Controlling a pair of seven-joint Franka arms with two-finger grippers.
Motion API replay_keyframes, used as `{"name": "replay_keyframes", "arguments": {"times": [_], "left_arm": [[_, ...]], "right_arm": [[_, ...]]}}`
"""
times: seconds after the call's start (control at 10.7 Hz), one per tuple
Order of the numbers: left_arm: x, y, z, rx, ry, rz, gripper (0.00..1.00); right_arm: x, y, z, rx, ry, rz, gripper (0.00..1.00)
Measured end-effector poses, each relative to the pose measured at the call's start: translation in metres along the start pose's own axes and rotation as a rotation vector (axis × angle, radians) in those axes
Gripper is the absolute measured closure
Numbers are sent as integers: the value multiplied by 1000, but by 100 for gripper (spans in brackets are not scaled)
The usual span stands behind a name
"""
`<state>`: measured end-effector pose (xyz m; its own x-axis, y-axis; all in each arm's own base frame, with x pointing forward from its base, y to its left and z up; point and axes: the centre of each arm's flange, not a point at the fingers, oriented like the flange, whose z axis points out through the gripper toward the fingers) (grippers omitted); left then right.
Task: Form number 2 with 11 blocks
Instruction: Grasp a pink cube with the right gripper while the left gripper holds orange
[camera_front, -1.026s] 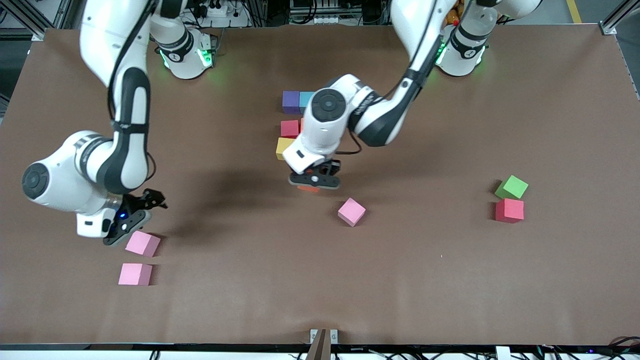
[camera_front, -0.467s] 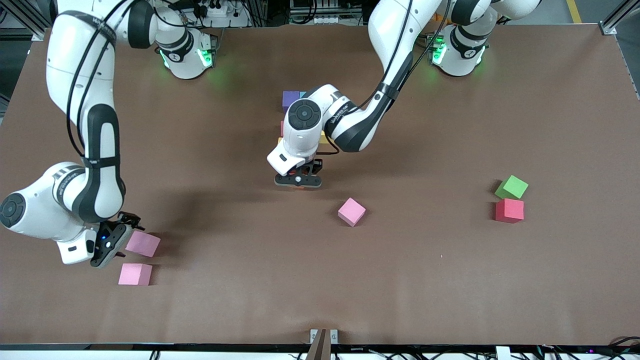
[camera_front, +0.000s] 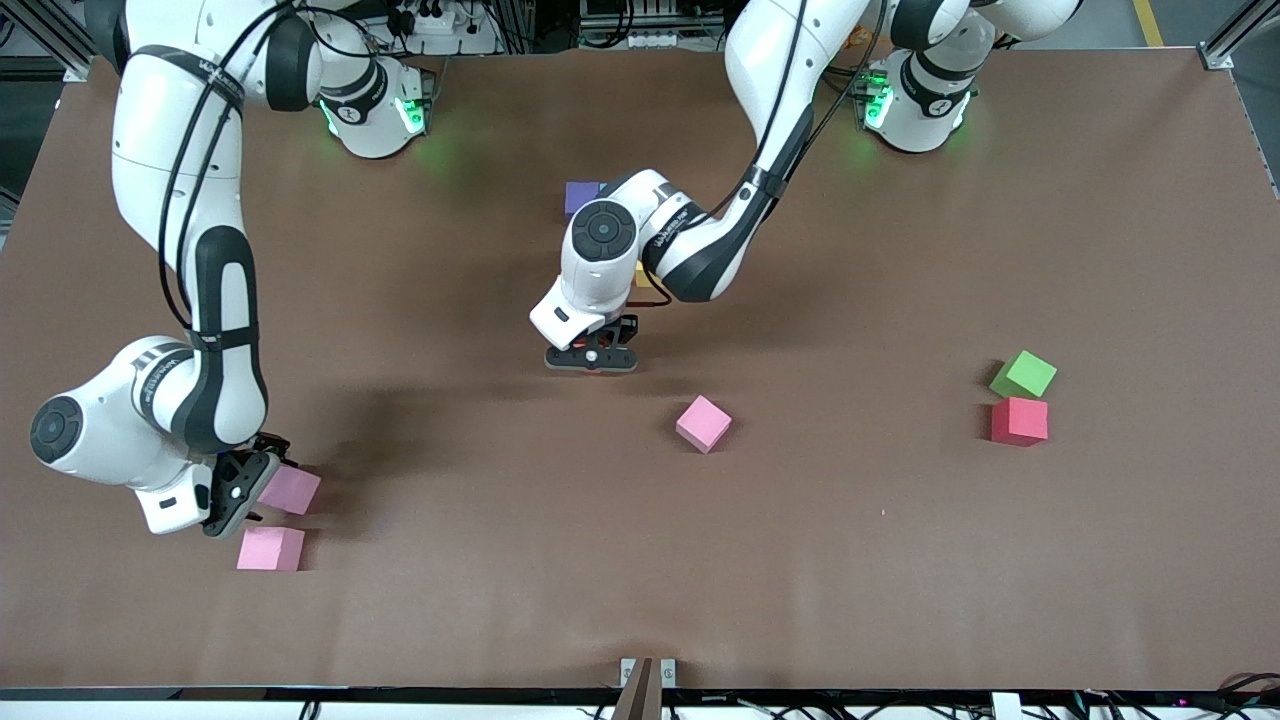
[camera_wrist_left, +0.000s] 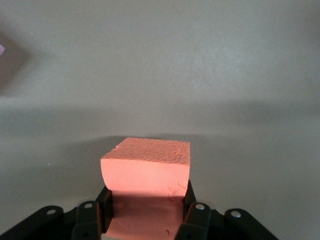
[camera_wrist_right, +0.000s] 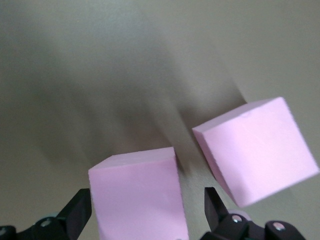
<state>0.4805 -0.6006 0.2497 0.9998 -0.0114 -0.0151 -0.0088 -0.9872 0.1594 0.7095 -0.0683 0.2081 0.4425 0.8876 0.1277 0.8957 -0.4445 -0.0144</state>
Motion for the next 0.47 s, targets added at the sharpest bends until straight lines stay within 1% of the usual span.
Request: {"name": "replay_keyframes", "arguments": {"times": [0.19,0.37,0.47], "left_arm": [[-5,3,6,6,-2,8,45],[-6,4,8,10,-1,11,45],[-8,4,9,12,-1,13,45]], "right_arm": [[-1,-2,13,14,1,-14,0],[3,-2,14,13,5,-26,0],[8,-1,11,7,4,-43,11]]}}
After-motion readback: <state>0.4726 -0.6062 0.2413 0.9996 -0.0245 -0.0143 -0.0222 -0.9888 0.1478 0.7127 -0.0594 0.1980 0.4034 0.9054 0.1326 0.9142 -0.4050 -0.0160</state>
